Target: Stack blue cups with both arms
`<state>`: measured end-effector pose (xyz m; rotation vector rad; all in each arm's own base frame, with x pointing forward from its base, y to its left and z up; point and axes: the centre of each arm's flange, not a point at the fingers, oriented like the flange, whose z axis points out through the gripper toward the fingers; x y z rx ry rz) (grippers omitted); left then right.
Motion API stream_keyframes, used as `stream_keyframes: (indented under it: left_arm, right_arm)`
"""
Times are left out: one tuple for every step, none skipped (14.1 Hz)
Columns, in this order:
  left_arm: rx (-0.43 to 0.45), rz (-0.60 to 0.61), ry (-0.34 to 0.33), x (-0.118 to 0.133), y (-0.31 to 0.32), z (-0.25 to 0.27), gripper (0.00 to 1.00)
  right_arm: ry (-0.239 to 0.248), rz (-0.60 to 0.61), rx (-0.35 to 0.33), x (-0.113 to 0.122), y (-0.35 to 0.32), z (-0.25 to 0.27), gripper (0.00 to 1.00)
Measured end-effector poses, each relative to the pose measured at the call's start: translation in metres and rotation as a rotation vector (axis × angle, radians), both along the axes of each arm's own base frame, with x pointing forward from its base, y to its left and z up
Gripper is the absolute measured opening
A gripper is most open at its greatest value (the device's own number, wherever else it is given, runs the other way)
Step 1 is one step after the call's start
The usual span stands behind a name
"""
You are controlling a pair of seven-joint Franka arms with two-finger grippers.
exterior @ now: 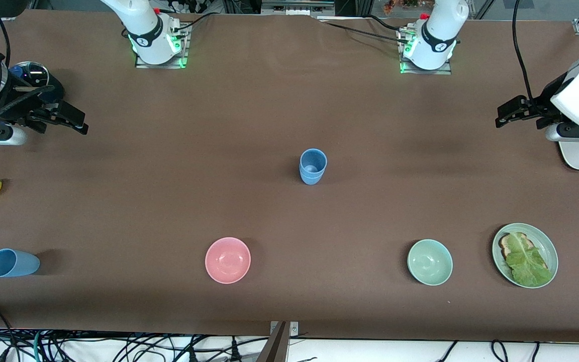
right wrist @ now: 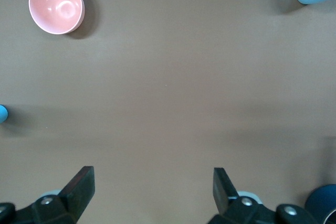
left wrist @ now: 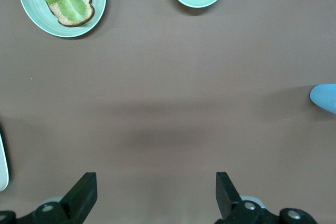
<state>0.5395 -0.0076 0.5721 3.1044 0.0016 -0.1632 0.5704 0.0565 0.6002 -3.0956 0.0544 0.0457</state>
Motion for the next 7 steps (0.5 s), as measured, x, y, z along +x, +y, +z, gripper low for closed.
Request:
stream_keyframes:
  left_arm:
    - [0.0,0.0,0.0,0.0,0.0,0.0,1.0]
    - [0.0,0.0,0.0,0.0,0.0,0.0,1.0]
    - [0.0,0.0,0.0,0.0,0.0,0.0,1.0]
    - [0.0,0.0,0.0,0.0,0.0,0.0,1.0]
    - [0.0,0.0,0.0,0.0,0.0,0.0,1.0]
    - [0.0,0.0,0.0,0.0,0.0,0.0,1.0]
    - [0.0,0.0,0.0,0.0,0.0,0.0,1.0]
  right_arm:
    - [0.0,0.001,0.0,0.0,0.0003,0.0,1.0]
    - [0.0,0.001,0.0,0.0,0.0003,0.0,1.0]
    - [0.0,0.001,0.0,0.0,0.0004,0.0,1.0]
    - [0.0,0.002,0.0,-0.0001,0.0009,0.0001,1.0]
    - [0.0,0.003,0.0,-0.0002,0.0019,0.0001,1.0]
    - [0.0,0.005,0.0,-0.0002,0.0027,0.0001,1.0]
    - [0.0,0.007,0.0,-0.0002,0.0028,0.0002,1.0]
